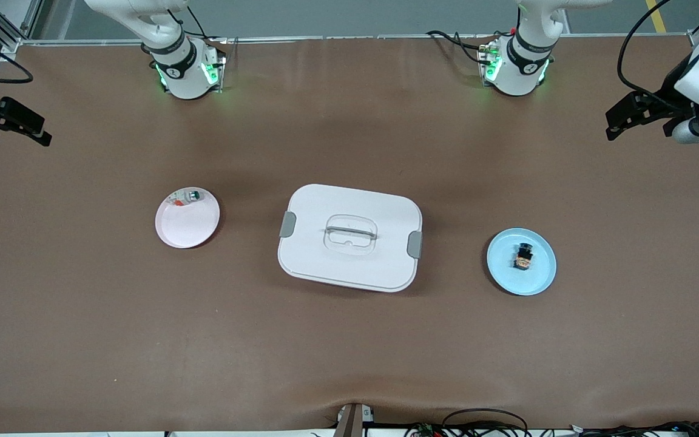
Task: Transfer orange switch to right arm and place
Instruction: 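Move the left gripper down toward the orange switch on the blue plate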
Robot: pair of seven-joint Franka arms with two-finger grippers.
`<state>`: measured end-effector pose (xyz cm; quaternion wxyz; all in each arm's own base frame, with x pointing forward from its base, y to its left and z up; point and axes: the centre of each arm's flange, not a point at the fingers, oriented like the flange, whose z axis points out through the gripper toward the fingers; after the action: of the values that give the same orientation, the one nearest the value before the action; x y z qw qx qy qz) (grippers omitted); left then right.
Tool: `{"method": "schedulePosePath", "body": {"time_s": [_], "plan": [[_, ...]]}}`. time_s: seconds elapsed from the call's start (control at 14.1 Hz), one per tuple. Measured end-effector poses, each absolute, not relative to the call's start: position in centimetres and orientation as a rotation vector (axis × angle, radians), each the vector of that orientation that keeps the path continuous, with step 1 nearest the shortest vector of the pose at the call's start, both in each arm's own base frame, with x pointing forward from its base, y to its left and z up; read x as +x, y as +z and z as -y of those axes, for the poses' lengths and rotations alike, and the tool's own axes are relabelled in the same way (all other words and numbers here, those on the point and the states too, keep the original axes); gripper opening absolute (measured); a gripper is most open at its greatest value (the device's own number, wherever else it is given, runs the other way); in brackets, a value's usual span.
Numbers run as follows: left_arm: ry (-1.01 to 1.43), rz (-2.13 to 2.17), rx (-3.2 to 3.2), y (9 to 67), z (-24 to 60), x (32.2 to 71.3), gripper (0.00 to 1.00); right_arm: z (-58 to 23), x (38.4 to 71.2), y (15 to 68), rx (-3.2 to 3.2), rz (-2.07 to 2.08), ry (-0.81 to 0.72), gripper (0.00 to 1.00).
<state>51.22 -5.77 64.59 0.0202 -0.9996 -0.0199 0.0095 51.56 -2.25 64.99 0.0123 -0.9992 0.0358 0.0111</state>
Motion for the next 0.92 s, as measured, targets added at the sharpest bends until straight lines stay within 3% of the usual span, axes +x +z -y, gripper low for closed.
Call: {"method": "schedulePosePath", "body": {"time_s": [0.5, 0.92], "plan": [[0.022, 0.062, -3.103, 64.7, 5.8, 51.9, 1.00, 2.3, 51.6, 65.0, -3.115, -0.114, 0.032, 1.00], [0.113, 0.196, -3.092, 60.7, 5.9, 54.7, 1.00, 2.6, 51.8, 64.6, -3.116, -0.121, 0.046, 1.00]]}}
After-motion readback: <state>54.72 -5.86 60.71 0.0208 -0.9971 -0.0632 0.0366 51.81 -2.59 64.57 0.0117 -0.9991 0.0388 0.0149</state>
